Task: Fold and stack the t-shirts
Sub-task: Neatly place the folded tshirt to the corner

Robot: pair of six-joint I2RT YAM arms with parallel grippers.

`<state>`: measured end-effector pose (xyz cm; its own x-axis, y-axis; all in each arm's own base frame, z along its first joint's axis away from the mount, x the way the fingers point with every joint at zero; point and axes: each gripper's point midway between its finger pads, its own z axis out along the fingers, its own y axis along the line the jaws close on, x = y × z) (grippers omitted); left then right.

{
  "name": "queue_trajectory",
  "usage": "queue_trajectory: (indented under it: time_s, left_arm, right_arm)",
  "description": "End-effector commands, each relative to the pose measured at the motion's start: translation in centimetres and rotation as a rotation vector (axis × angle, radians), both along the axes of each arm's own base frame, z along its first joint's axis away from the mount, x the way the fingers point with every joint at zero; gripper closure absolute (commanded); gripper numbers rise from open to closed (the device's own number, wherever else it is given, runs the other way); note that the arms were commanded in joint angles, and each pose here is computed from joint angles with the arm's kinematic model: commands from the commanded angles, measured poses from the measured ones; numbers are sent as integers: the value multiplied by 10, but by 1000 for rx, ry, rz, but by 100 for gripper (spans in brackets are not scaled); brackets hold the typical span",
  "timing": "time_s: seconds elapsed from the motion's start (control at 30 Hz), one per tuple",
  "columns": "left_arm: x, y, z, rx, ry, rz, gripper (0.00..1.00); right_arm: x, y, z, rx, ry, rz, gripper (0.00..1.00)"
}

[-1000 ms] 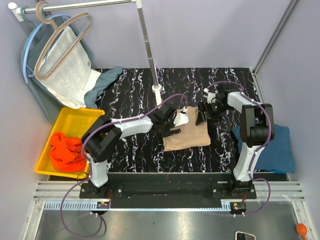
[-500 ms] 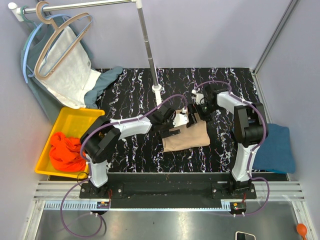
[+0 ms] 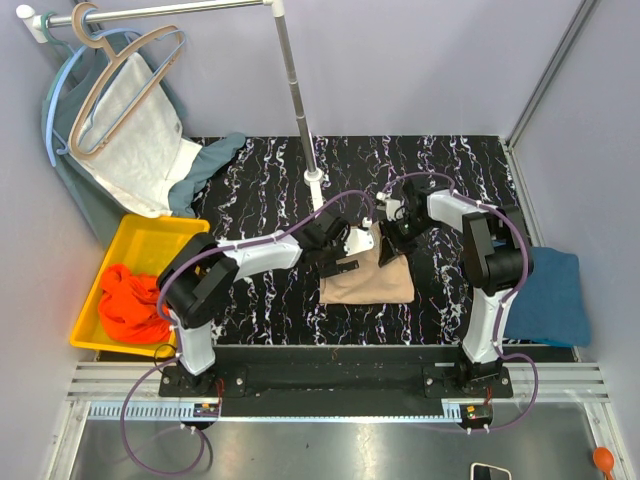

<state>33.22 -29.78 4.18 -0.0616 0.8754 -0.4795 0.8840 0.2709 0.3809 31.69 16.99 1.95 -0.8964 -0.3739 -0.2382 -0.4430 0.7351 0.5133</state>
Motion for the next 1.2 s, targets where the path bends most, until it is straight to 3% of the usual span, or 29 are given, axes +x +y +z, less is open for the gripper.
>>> queue_trajectory:
  time_s: [0.0,0.07,0.3,0.63,0.83,1.17]
  left_arm:
    - [3,-7,26,-63,-56,1,3]
    - [4,-7,32,-72,-67,8,3]
    - [16,-3,74,-97,-173,24,3]
    - [43,33,147,-141,-367,106,3]
    - [51,55,164,-131,-411,147,2]
    - [52,62,155,-130,-407,160,2]
  right_arm:
    - [-23,-1,12,-26,19,44,85]
    - [-24,-6,20,-49,-4,44,100]
    - [-26,-26,55,-141,-107,37,100]
    - [-28,-89,110,-442,-274,-47,100]
    - [-32,-142,135,-606,-324,-158,100]
    - [-60,-239,187,-761,-346,-324,100]
